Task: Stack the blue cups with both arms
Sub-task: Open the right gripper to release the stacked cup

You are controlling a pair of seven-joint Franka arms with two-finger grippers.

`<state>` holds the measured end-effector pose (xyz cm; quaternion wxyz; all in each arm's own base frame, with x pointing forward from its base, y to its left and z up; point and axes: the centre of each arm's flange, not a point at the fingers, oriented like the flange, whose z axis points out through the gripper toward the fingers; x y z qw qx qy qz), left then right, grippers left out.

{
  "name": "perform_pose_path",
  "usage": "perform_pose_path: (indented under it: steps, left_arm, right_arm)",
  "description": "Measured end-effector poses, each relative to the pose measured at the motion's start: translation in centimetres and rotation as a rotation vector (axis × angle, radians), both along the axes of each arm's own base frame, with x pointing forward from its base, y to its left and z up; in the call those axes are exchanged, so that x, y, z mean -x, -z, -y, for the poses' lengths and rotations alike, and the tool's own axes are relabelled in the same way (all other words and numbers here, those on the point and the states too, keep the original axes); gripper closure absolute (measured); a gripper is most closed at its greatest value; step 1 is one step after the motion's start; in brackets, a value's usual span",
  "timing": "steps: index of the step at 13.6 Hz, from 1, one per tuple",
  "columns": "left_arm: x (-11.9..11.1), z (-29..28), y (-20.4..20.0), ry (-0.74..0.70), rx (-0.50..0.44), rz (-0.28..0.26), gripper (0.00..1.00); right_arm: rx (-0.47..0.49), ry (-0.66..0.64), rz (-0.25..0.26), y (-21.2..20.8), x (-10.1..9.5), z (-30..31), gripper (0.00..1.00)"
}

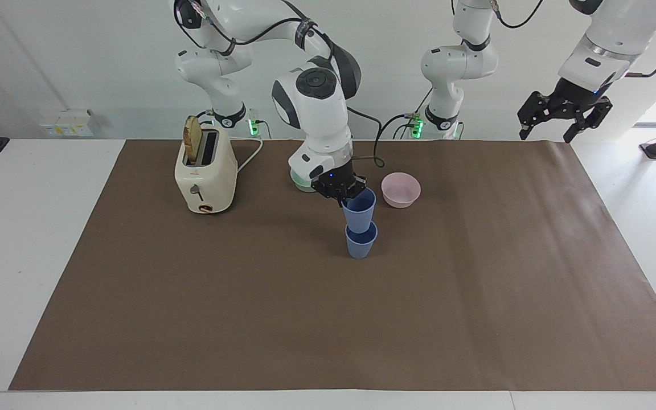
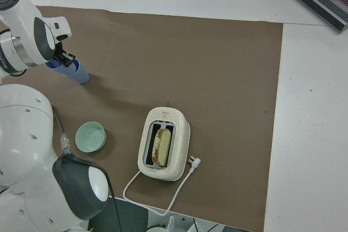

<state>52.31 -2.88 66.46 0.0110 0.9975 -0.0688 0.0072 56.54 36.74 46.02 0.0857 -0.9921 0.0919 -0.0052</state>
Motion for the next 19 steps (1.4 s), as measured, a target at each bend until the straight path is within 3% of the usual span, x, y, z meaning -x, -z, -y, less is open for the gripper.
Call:
perform_pose_path:
  steps: [3,9,12,17,19]
  left_arm:
    - [0.0,0.0,0.0,0.0,0.0,0.0,0.0]
    - [0.0,0.0,0.0,0.0,0.0,0.0,0.0]
    - [0.0,0.0,0.0,0.0,0.0,0.0,0.0]
    - [0.0,0.0,0.0,0.0,0.0,0.0,0.0]
    - [0.0,0.0,0.0,0.0,0.0,0.0,0.0]
  right_arm:
    - [0.008,0.007,-0.019,4.5,-0.8,-0.4,0.95]
    - [0.008,0.011,-0.018,5.0,-1.1,-0.3,0.95]
    - [0.009,-0.002,-0.016,5.0,-1.2,-0.2,0.65]
    - [0.009,-0.007,-0.013,4.9,-1.3,-0.2,0.04]
    - [0.006,0.001,-0.003,4.1,-1.7,0.3,0.0]
